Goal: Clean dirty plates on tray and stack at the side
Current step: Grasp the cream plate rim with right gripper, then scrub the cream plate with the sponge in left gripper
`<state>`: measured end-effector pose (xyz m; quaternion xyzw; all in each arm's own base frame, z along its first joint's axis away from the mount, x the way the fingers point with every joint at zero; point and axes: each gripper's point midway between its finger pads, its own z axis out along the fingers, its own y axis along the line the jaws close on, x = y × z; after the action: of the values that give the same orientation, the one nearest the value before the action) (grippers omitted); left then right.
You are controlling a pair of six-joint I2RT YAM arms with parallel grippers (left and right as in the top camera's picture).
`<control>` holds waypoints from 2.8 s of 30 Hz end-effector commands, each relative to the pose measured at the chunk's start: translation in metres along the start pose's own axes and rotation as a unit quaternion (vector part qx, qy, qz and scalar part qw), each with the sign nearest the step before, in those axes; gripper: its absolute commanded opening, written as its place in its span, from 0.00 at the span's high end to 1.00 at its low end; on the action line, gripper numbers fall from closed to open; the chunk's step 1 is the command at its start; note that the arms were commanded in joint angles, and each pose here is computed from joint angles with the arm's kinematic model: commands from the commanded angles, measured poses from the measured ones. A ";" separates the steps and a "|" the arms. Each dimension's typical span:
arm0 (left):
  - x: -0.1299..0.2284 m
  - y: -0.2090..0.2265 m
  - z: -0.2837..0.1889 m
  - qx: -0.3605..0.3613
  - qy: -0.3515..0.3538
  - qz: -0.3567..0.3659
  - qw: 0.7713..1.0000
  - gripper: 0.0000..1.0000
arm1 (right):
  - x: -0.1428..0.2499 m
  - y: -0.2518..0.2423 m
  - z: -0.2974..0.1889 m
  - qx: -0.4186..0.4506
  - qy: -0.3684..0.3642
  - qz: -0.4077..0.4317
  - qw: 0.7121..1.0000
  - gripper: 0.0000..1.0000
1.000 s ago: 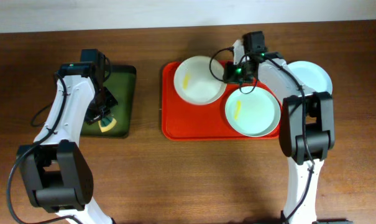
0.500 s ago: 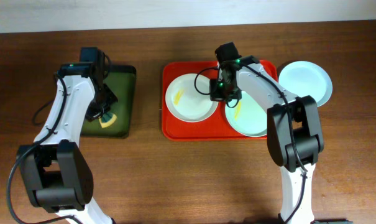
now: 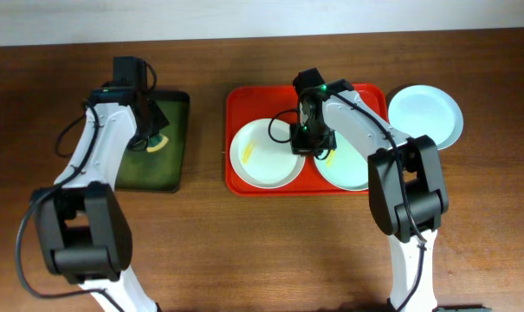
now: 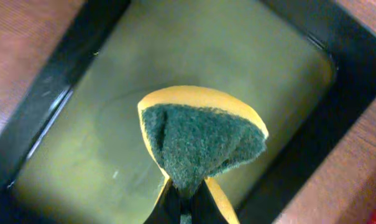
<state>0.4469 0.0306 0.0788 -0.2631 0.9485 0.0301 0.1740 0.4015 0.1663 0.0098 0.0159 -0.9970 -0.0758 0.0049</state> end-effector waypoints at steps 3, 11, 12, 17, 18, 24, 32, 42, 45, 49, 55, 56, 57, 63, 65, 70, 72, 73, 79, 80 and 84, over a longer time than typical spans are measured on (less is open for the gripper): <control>0.006 0.008 0.049 -0.015 0.028 0.009 0.999 1.00 | -0.003 0.003 -0.001 0.008 -0.017 -0.018 1.000 0.96; 0.018 0.024 0.092 -0.040 0.061 0.014 0.997 1.00 | -0.006 0.004 -0.001 0.005 -0.023 -0.019 1.000 0.95; 0.011 0.022 0.081 -0.036 0.054 0.013 0.998 1.00 | -0.007 0.004 -0.001 0.005 -0.025 -0.019 0.999 0.89; -0.015 0.000 -0.008 0.039 0.016 0.007 0.999 1.00 | -0.019 0.007 0.001 -0.003 -0.049 -0.012 0.999 0.63; -0.013 -0.004 -0.019 0.051 0.015 0.008 0.999 1.00 | -0.020 0.008 0.001 -0.004 -0.050 -0.004 0.999 0.63; 0.014 -0.047 -0.047 0.112 0.031 0.089 0.989 1.00 | -0.017 0.005 0.011 -0.002 -0.038 0.037 0.999 0.67; 0.049 -0.092 -0.059 0.148 0.054 0.141 0.977 1.00 | -0.014 0.006 0.014 -0.006 -0.031 0.001 0.999 0.96; 0.104 -0.163 -0.079 0.194 0.050 0.228 0.953 1.00 | -0.014 -0.015 0.002 -0.027 -0.010 0.019 0.999 0.69; 0.113 -0.172 -0.069 0.195 0.058 0.230 0.952 1.00 | -0.013 -0.014 0.002 -0.039 -0.006 0.023 0.999 0.52; 0.133 -0.185 -0.046 0.188 0.078 0.243 0.948 1.00 | -0.014 -0.014 0.002 -0.039 -0.007 0.043 0.998 0.83; 0.147 -0.195 -0.028 0.187 0.091 0.250 0.946 1.00 | -0.014 -0.014 0.002 -0.040 -0.007 0.040 0.998 0.96; 0.146 -0.196 -0.028 0.188 0.090 0.250 0.945 1.00 | -0.014 -0.012 0.002 -0.045 -0.008 0.027 0.999 0.96; 0.146 -0.197 -0.029 0.191 0.088 0.251 0.945 1.00 | -0.016 -0.008 0.001 -0.054 -0.012 -0.003 0.998 0.96; 0.157 -0.202 -0.020 0.196 0.102 0.256 0.941 1.00 | -0.021 -0.007 0.001 -0.059 -0.024 -0.030 0.997 0.96; 0.162 -0.202 -0.008 0.189 0.112 0.257 0.941 1.00 | -0.021 -0.007 0.001 -0.059 -0.024 -0.027 0.998 0.96; 0.175 -0.216 0.013 0.218 0.133 0.256 0.932 1.00 | -0.023 -0.006 0.001 -0.060 -0.027 -0.027 0.997 0.96; 0.173 -0.217 0.020 0.214 0.126 0.256 0.934 1.00 | -0.023 -0.006 0.001 -0.060 -0.027 -0.028 0.997 0.96; 0.167 -0.212 0.025 0.191 0.110 0.257 0.941 1.00 | -0.023 -0.006 0.001 -0.060 -0.027 -0.028 0.997 0.96; 0.103 -0.143 0.039 -0.044 -0.031 0.265 0.963 1.00 | -0.022 -0.006 0.002 -0.059 -0.025 -0.027 0.998 0.96; 0.097 -0.140 0.036 -0.056 -0.043 0.265 0.962 1.00 | -0.022 -0.006 0.002 -0.059 -0.025 -0.027 0.998 0.96; 0.089 -0.162 0.007 0.000 -0.050 0.254 0.966 1.00 | -0.022 -0.006 0.002 -0.059 -0.025 -0.027 0.998 0.96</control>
<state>0.4443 -0.1657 0.0184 0.0111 0.9834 0.0637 0.1694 0.4241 0.1702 0.0138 0.0436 -0.9870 -0.1518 -0.0283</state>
